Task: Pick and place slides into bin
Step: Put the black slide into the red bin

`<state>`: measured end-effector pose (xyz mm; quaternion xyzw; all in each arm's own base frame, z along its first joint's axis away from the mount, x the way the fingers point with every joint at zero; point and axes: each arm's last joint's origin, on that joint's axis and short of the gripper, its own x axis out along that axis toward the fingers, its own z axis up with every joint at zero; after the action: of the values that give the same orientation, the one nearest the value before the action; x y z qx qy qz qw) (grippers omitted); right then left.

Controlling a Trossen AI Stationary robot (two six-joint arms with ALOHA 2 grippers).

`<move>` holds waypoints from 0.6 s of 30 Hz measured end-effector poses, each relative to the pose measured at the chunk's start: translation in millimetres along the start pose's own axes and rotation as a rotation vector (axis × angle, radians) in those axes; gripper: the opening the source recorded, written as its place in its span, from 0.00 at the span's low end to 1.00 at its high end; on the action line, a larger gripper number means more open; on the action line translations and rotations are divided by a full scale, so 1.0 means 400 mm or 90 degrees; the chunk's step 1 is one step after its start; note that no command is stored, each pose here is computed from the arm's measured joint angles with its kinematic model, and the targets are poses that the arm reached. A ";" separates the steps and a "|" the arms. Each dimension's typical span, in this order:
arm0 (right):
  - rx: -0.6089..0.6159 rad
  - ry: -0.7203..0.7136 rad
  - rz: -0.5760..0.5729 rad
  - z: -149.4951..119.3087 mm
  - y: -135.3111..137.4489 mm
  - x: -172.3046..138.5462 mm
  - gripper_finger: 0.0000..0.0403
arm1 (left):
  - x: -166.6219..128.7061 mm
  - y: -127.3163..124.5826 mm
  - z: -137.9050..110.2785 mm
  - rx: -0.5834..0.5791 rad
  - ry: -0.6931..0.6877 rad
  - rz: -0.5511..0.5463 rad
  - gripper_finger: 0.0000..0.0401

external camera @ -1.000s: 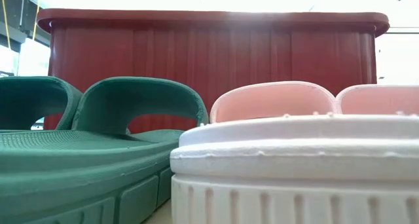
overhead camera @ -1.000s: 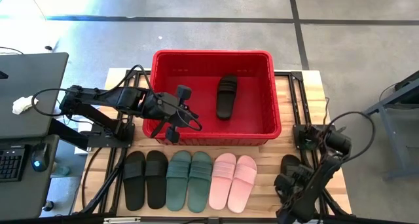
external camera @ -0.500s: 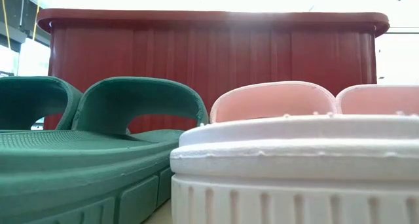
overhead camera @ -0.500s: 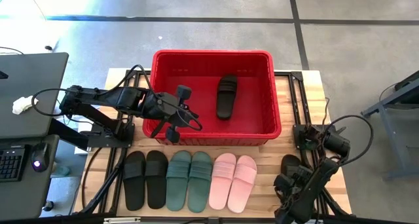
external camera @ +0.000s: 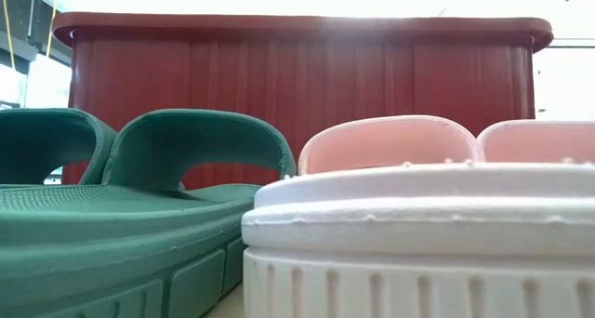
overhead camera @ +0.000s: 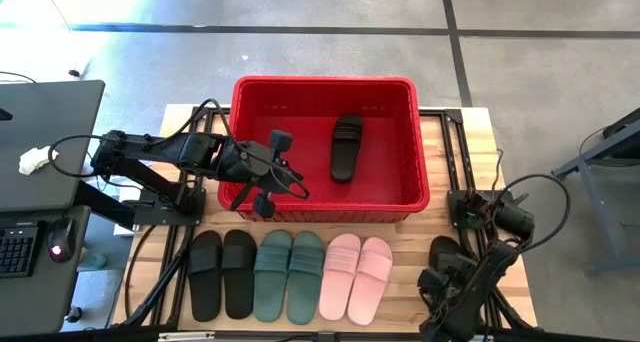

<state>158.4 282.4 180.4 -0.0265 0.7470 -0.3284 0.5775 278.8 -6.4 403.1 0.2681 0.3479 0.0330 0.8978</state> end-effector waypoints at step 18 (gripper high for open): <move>-0.029 -0.054 0.043 0.003 -0.019 -0.043 0.33 | 0.000 0.000 0.000 -0.013 0.000 0.000 0.00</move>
<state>162.8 282.9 198.9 -0.0281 0.7297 -0.2902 0.6185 278.9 -6.4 403.2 0.2586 0.3472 0.0367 0.9007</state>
